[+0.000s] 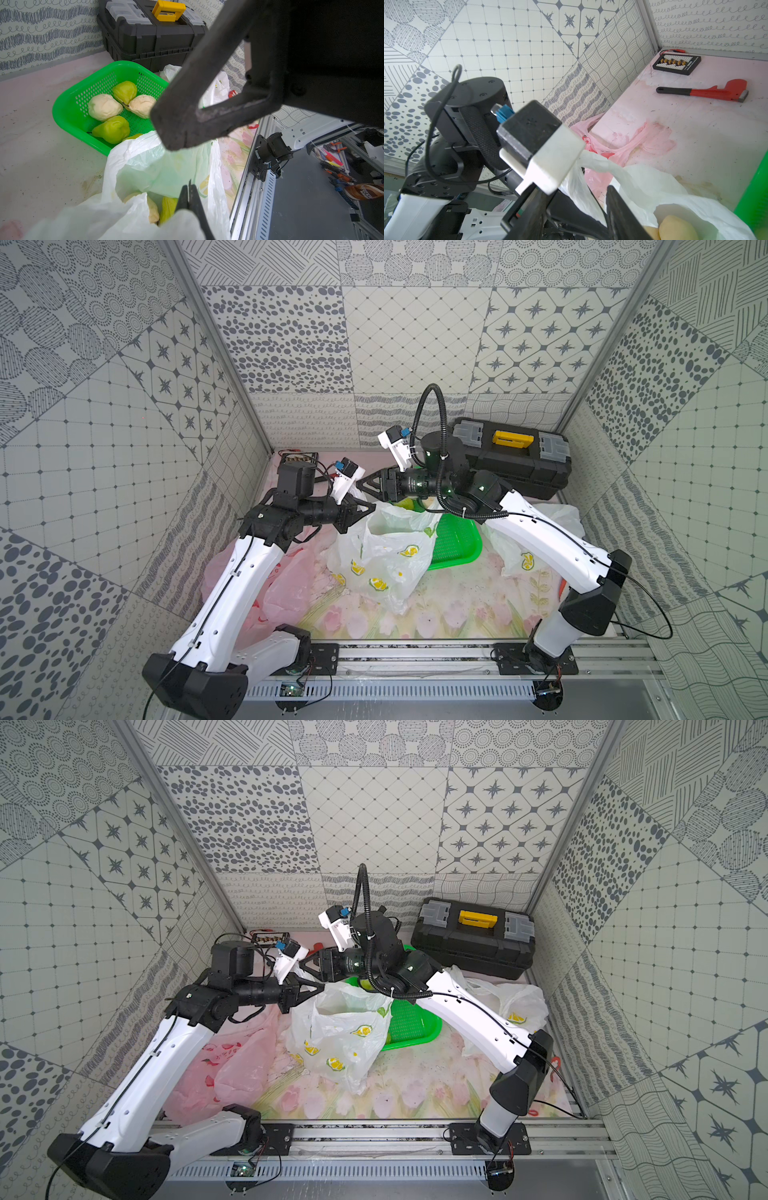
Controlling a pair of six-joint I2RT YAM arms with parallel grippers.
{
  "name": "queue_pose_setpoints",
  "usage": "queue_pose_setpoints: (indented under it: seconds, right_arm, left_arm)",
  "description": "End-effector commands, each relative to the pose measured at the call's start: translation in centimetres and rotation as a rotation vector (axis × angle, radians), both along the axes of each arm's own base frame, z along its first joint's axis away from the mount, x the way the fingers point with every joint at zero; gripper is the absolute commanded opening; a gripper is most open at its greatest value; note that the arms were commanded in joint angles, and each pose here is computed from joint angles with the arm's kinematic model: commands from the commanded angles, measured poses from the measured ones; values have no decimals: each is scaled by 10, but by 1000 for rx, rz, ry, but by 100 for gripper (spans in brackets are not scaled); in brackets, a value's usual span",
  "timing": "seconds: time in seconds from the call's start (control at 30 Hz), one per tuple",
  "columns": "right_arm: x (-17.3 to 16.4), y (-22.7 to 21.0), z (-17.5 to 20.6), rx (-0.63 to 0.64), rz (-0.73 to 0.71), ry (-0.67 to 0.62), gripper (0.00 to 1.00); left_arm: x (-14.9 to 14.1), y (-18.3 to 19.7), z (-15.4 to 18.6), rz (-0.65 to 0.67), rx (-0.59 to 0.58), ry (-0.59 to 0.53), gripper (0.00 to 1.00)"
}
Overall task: Place the pears into plastic bags & tie knots
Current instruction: Adjust the plastic bag at the center of the board.
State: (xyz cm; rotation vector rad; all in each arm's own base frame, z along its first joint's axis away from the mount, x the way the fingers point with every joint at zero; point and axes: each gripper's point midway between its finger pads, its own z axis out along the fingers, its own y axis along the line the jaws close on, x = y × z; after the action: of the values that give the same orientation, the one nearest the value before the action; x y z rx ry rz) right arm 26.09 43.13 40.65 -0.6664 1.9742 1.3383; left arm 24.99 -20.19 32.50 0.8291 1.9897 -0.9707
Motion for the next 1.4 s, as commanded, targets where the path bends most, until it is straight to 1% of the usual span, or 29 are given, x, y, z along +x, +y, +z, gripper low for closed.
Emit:
queue_pose_setpoints:
  seconds: [0.0,0.1,0.17,0.33,0.4,0.53,0.57,0.67,0.77,0.9,1.03,1.07,1.13,1.27,1.37]
  right_arm:
    - [-1,16,1,21,41,-1,42]
    - [-1,22,-6,15,54,14,39]
    - [-1,25,-9,11,58,23,34]
    - [3,23,-9,14,40,18,17]
    - [4,19,-5,31,27,11,13]
    - [14,1,7,97,-19,7,1]
    - [16,-4,10,125,-25,11,0]
    - [17,-14,22,194,-30,5,0]
    - [12,-15,31,225,-14,-9,0]
    - [7,-15,33,247,8,2,0]
    - [0,-12,28,247,37,19,0]
    - [-2,-12,27,249,46,25,0]
    - [-7,-12,26,256,66,34,0]
    - [-17,-11,26,261,107,41,0]
    - [-24,-9,26,268,143,47,0]
  left_arm:
    - [-1,-6,8,-47,-38,-38,0]
    - [1,-6,9,-45,-40,-38,0]
    - [2,-7,10,-45,-44,-37,0]
    - [4,-6,9,-33,-44,-28,0]
    - [5,-4,8,-14,-35,-15,2]
    - [-2,4,8,29,-11,15,22]
    - [-4,7,6,45,-6,26,27]
    - [-7,19,1,121,10,43,41]
    - [-2,33,-5,241,9,42,50]
    - [1,44,-7,311,15,-10,60]
    - [2,36,11,269,-62,-127,79]
    - [3,33,20,253,-86,-177,81]
    - [4,31,29,233,-109,-239,89]
    - [8,26,39,199,-133,-333,99]
    - [14,16,38,144,-154,-341,99]
